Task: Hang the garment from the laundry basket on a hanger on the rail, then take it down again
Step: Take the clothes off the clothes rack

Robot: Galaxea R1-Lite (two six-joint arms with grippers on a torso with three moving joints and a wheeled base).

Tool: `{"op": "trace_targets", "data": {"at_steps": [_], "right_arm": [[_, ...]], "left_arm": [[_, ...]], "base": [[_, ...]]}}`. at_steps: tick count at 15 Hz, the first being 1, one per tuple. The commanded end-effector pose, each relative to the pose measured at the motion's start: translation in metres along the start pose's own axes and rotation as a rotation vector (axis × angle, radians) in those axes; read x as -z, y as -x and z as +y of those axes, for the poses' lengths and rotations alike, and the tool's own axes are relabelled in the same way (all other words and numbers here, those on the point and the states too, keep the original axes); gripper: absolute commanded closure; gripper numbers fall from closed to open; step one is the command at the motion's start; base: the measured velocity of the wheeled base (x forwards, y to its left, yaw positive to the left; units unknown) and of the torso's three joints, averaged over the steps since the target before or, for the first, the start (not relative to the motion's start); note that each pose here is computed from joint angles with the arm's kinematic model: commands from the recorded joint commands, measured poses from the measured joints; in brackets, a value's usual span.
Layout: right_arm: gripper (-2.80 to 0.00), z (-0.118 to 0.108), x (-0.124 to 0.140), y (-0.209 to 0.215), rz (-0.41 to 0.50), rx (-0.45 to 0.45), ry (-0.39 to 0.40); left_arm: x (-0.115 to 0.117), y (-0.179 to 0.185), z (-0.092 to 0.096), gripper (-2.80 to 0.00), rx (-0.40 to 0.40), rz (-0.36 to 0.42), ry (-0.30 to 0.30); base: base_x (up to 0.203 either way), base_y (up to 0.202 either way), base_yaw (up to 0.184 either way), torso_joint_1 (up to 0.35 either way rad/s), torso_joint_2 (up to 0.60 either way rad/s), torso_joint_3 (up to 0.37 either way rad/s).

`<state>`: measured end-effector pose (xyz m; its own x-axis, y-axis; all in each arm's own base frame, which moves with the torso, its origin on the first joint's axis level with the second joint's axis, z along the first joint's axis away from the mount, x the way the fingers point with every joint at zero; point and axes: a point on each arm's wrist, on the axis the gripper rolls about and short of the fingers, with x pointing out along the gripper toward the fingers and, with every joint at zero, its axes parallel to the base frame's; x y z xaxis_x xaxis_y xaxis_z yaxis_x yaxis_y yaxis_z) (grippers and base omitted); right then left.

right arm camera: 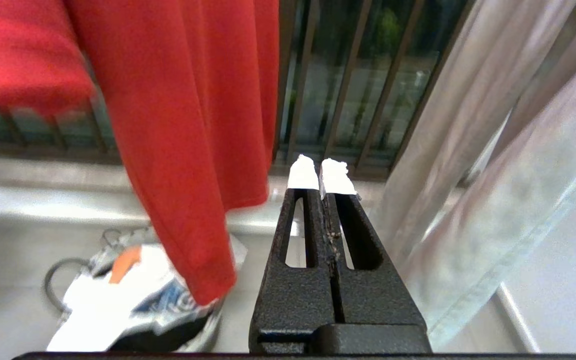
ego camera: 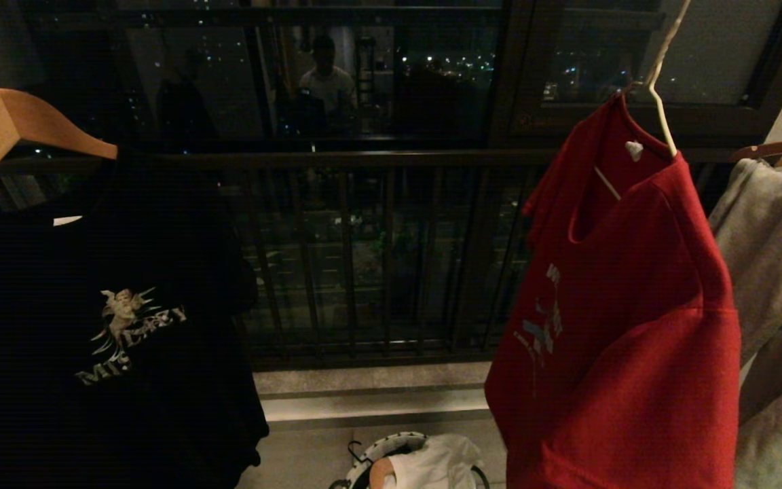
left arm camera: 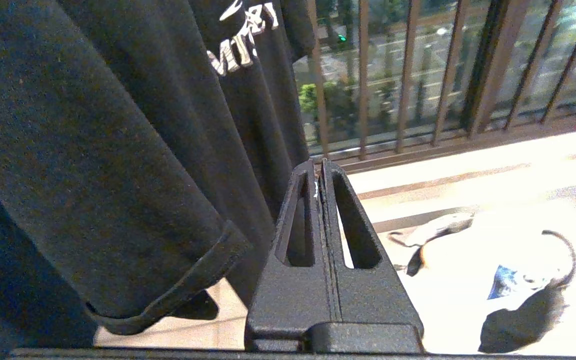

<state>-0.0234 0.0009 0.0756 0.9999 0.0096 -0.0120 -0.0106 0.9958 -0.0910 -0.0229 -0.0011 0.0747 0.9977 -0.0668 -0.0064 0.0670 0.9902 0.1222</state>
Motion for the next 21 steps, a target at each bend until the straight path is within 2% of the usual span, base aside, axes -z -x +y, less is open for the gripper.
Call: {"op": "trace_targets", "data": {"at_steps": [1, 21], "right_arm": [[0.00, 0.0001, 0.0004, 0.0001, 0.002, -0.001, -0.019], [0.00, 0.0001, 0.0006, 0.0000, 0.002, -0.001, -0.036]], "left_arm": [[0.0005, -0.0003, 0.0000, 0.00, -0.002, 0.004, 0.031], [0.0007, -0.0003, 0.0002, 0.00, -0.010, 0.005, 0.042]], "base": [[0.000, 0.000, 0.000, 0.000, 0.00, 0.000], [0.000, 0.000, 0.000, 0.000, 0.00, 0.000]]}}
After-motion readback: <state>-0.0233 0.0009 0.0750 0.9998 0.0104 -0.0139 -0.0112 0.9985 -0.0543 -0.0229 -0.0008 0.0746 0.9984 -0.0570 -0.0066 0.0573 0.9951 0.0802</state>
